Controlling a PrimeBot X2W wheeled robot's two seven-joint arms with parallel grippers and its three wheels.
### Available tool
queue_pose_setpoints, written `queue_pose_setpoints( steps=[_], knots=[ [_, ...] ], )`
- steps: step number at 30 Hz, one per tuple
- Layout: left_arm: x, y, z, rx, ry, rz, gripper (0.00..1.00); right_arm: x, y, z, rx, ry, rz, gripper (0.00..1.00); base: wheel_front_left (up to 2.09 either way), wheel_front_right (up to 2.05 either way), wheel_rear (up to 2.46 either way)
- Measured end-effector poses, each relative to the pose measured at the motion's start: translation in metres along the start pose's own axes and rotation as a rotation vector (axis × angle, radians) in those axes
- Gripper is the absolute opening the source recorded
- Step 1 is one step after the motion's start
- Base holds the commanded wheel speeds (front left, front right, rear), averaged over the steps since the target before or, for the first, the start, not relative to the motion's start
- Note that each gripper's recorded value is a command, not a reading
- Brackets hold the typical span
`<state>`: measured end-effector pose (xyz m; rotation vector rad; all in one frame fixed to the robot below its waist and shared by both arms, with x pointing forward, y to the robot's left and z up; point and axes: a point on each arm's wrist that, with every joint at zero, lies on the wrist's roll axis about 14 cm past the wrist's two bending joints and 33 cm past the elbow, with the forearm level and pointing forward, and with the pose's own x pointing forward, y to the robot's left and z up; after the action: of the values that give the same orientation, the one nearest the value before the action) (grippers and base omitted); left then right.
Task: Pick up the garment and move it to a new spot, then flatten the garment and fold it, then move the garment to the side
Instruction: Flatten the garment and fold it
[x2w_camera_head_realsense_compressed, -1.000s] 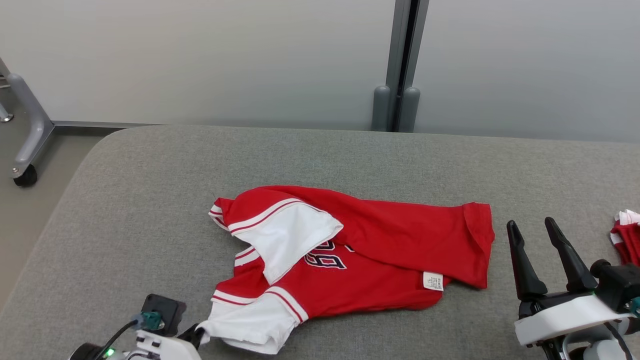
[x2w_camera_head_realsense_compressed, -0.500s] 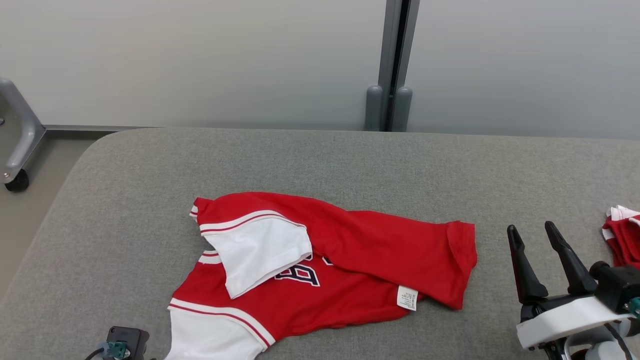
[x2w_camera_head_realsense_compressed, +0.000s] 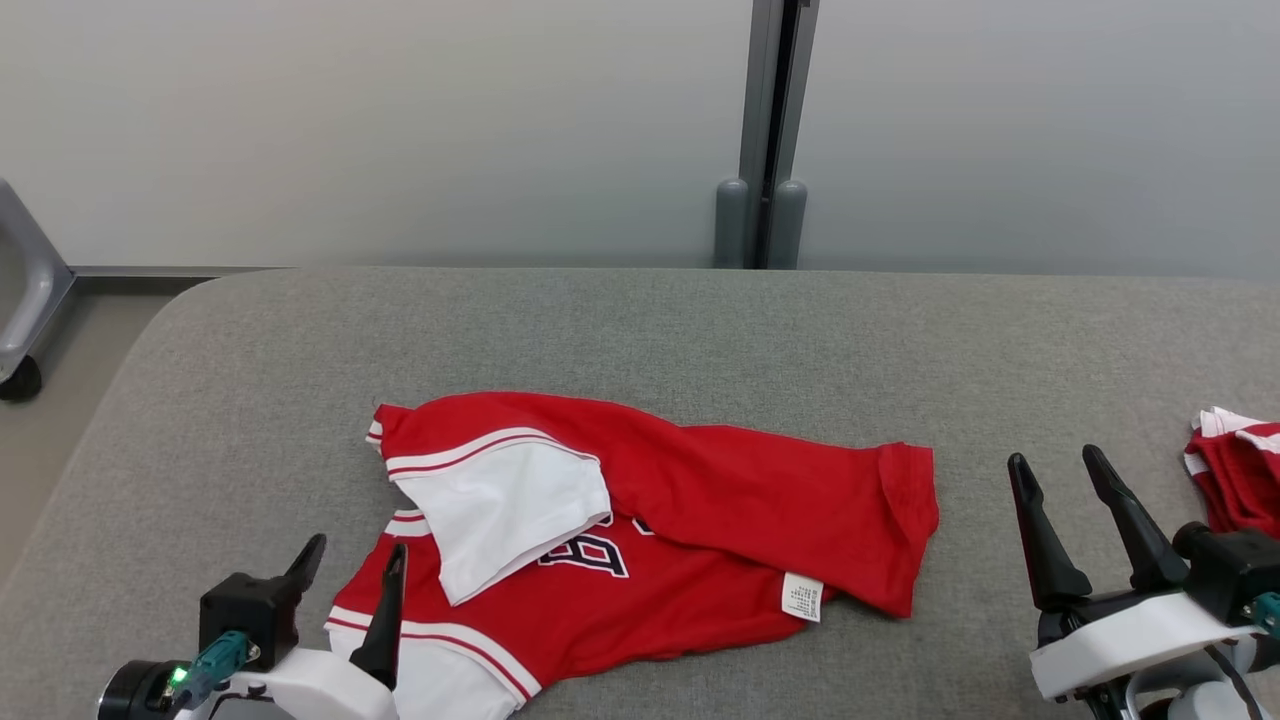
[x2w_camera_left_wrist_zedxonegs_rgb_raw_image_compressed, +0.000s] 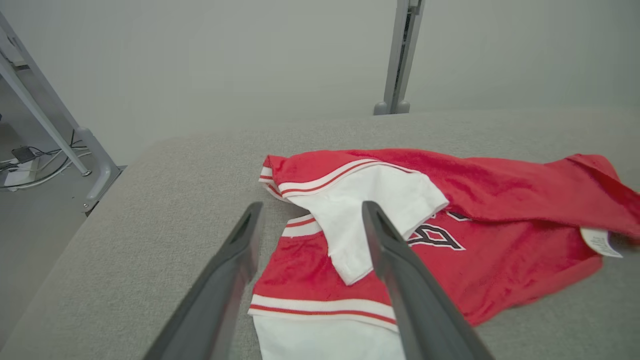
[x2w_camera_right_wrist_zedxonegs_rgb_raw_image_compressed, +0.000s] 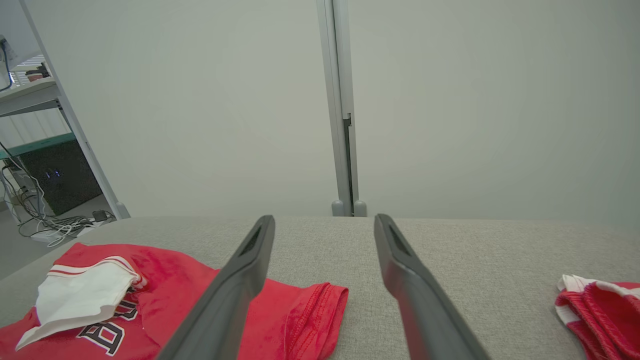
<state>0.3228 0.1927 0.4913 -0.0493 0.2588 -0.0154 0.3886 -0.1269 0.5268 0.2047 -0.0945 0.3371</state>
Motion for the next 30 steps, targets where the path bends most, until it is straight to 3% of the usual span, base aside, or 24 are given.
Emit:
queue_pose_setpoints(
  steps=[8,19,30],
  knots=[
    [0.009,-0.018,0.004,-0.041,-0.098,-0.030,1.00,-0.005,0.004,-0.013,0.020,0.044,0.010,1.00,0.00,0.00,0.00],
    [0.010,-0.020,-0.007,-0.070,-0.080,-0.039,1.00,-0.025,0.031,-0.101,0.122,0.489,0.094,1.00,0.00,0.00,0.00],
    [0.008,-0.006,-0.022,-0.109,-0.045,0.006,1.00,-0.006,0.033,-0.127,0.128,0.634,0.097,1.00,0.00,0.00,0.00]
  ],
)
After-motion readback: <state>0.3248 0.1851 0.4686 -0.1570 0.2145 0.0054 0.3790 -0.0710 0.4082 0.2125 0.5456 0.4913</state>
